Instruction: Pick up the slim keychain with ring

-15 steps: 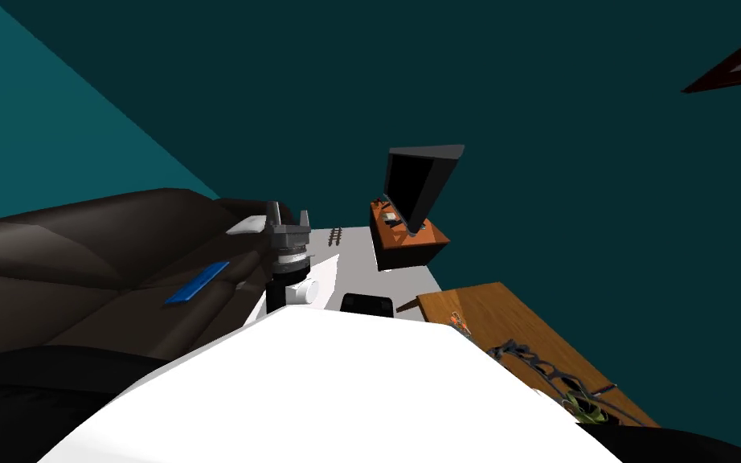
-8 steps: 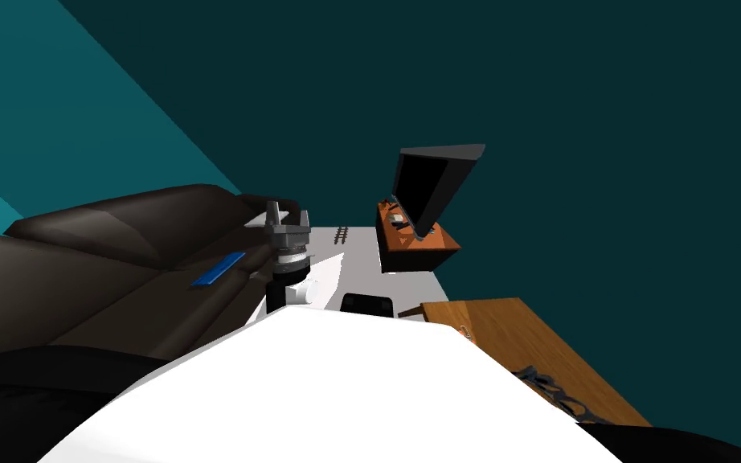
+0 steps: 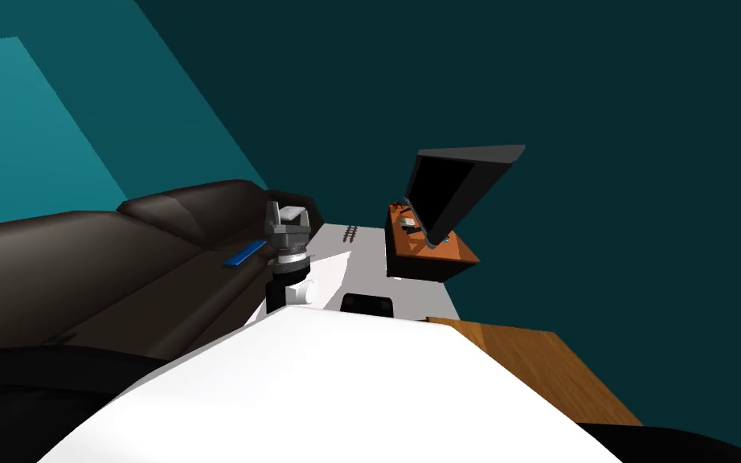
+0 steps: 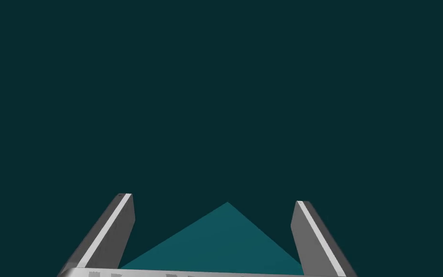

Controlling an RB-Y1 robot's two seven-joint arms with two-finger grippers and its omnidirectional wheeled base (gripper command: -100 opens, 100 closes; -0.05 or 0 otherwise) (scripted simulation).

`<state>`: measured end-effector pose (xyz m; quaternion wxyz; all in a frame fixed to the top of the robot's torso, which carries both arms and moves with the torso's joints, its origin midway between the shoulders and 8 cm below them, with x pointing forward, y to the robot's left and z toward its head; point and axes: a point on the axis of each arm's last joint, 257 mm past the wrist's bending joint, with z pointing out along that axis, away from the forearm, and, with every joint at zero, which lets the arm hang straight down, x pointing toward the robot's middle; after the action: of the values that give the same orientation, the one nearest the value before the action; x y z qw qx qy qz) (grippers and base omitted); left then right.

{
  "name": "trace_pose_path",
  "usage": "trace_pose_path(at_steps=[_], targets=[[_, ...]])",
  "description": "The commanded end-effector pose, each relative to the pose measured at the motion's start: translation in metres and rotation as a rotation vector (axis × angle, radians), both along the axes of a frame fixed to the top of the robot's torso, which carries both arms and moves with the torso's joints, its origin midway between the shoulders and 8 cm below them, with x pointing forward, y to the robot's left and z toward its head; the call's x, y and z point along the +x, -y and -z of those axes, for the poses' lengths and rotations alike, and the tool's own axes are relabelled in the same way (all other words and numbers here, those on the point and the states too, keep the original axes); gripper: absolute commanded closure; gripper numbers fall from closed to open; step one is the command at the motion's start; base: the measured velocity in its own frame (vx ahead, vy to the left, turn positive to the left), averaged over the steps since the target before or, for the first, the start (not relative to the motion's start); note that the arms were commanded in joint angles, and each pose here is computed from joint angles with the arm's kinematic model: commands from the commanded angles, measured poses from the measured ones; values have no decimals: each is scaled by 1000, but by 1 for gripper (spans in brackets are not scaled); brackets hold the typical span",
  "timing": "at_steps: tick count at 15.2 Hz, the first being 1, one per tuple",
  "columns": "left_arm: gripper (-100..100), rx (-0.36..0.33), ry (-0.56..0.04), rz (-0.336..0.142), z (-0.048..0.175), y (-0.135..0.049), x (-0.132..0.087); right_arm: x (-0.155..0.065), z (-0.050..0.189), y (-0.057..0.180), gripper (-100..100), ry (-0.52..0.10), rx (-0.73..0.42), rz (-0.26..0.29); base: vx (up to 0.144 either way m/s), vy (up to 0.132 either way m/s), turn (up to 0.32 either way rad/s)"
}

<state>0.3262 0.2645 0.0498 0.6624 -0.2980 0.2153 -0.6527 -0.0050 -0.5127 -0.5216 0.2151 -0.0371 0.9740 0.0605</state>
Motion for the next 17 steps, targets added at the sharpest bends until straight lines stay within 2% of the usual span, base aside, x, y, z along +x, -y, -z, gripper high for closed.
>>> trace_pose_path(at_steps=[1, 3, 4, 5, 6, 8, 9, 10, 14, 17], targets=[[0, 0, 0, 0, 0, 0, 0, -23, 1, 11, -100, -46, -23, -2, 28, -20, 225], [0, 0, 0, 0, 0, 0, 0, -23, 1, 11, -100, -46, -23, -2, 13, -14, 33], [0, 0, 0, 0, 0, 0, 0, -45, 3, 19, -100, -93, -45, -11, 10, -4, 236], [0, 0, 0, 0, 0, 0, 0, -45, 3, 19, -100, -93, -45, -11, 14, -13, 263], [0, 0, 0, 0, 0, 0, 0, -65, 4, 25, -100, -135, -61, -21, 19, -21, 283], [0, 0, 0, 0, 0, 0, 0, -68, 5, 27, -100, -141, -64, -16, 23, -28, 128], [0, 0, 0, 0, 0, 0, 0, -84, 5, 30, -100, -175, -75, -29, 19, -21, 158], [0, 0, 0, 0, 0, 0, 0, -88, 5, 32, -100, -184, -78, -22, 19, -22, 182], [0, 0, 0, 0, 0, 0, 0, -150, 8, 37, -100, -311, -102, -39, 30, -37, 329], [0, 0, 0, 0, 0, 0, 0, -175, 10, 32, -100, -362, -100, -44, 28, -46, 200]])
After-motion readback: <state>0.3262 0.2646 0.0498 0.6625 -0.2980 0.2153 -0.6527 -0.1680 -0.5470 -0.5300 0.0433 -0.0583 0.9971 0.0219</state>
